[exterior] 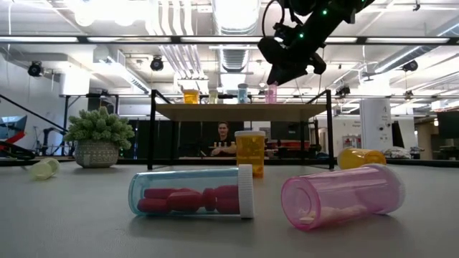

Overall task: Pick and place medicine bottles onto shelf by color
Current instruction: Put the top pink pill bottle on the shelf aligned with the other pink pill bottle, then put the top yellow pill bottle on the shelf aligned with the other yellow pill bottle

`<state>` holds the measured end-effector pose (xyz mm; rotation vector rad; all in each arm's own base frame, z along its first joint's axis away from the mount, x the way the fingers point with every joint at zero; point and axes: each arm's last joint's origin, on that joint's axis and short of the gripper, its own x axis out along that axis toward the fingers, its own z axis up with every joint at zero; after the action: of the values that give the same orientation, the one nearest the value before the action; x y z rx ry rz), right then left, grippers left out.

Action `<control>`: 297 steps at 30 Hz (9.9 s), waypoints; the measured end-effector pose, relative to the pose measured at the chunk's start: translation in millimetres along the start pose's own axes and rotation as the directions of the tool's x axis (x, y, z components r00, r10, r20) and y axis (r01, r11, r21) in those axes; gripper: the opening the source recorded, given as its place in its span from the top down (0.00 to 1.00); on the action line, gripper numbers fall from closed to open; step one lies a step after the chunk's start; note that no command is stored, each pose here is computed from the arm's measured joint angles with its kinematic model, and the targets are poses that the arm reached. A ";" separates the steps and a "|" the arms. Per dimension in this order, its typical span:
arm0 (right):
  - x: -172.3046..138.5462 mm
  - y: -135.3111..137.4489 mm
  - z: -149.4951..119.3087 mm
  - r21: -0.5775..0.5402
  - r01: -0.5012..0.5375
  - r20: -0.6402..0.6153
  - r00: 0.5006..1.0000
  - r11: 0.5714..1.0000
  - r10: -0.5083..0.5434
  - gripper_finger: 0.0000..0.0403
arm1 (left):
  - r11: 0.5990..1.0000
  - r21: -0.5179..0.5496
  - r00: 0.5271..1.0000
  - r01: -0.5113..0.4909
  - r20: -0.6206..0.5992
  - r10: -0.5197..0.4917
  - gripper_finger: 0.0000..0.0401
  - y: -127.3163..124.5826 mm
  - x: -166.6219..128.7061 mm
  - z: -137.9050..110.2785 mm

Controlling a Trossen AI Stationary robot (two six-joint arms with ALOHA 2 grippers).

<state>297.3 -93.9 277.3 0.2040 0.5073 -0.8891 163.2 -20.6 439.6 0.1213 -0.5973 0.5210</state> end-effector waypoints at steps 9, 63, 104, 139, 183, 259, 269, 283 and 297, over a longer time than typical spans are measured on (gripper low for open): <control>0.0 -0.3 0.1 0.031 0.012 0.004 1.000 0.999 -0.012 0.72 | 0.999 0.050 1.000 -0.013 -0.008 0.013 0.58 -0.1 0.2 -0.7; -11.3 -4.8 28.4 0.069 -0.011 0.029 1.000 0.998 0.009 0.72 | 0.998 0.061 0.999 -0.032 -0.032 0.034 0.58 1.6 -0.8 -0.7; -89.3 29.8 36.8 0.179 -0.119 -0.603 0.771 0.977 0.205 0.72 | 1.000 -0.023 0.997 -0.017 -0.070 0.015 0.58 -10.6 5.1 -15.4; 20.3 -10.8 104.4 0.117 0.046 -0.647 0.761 0.992 0.041 0.72 | 0.995 0.095 0.998 -0.011 -0.065 0.017 0.58 6.0 -5.1 1.5; 42.1 -17.5 102.7 0.063 -0.008 -0.650 0.758 0.998 0.047 0.66 | 0.990 0.136 0.999 -0.026 -0.037 0.031 0.58 14.6 -9.7 11.2; -162.9 -51.9 22.7 -0.196 -0.200 -0.542 0.838 0.960 0.064 0.50 | 0.690 0.392 -0.525 -0.609 -0.851 0.021 0.58 -71.6 -107.3 -181.0; -160.1 -47.4 26.4 -0.189 -0.226 -0.502 0.859 0.956 0.104 0.50 | 0.390 0.522 -0.538 -0.758 -0.839 0.077 0.58 -54.1 -148.3 -222.1; -154.1 -39.9 29.8 -0.197 -0.251 -0.472 0.871 0.948 0.132 0.50 | 0.316 0.458 -0.449 -0.831 -0.887 0.105 0.58 -45.7 -154.0 -231.8; -151.0 -36.2 31.3 -0.190 -0.254 -0.460 0.876 0.948 0.143 0.50 | 0.278 0.483 -0.454 -0.830 -0.875 0.166 0.58 -31.3 -159.4 -240.8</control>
<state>200.6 -24.0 381.5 0.2289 0.9981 -0.5645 188.6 -54.9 152.3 -1.2901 0.9104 1.4165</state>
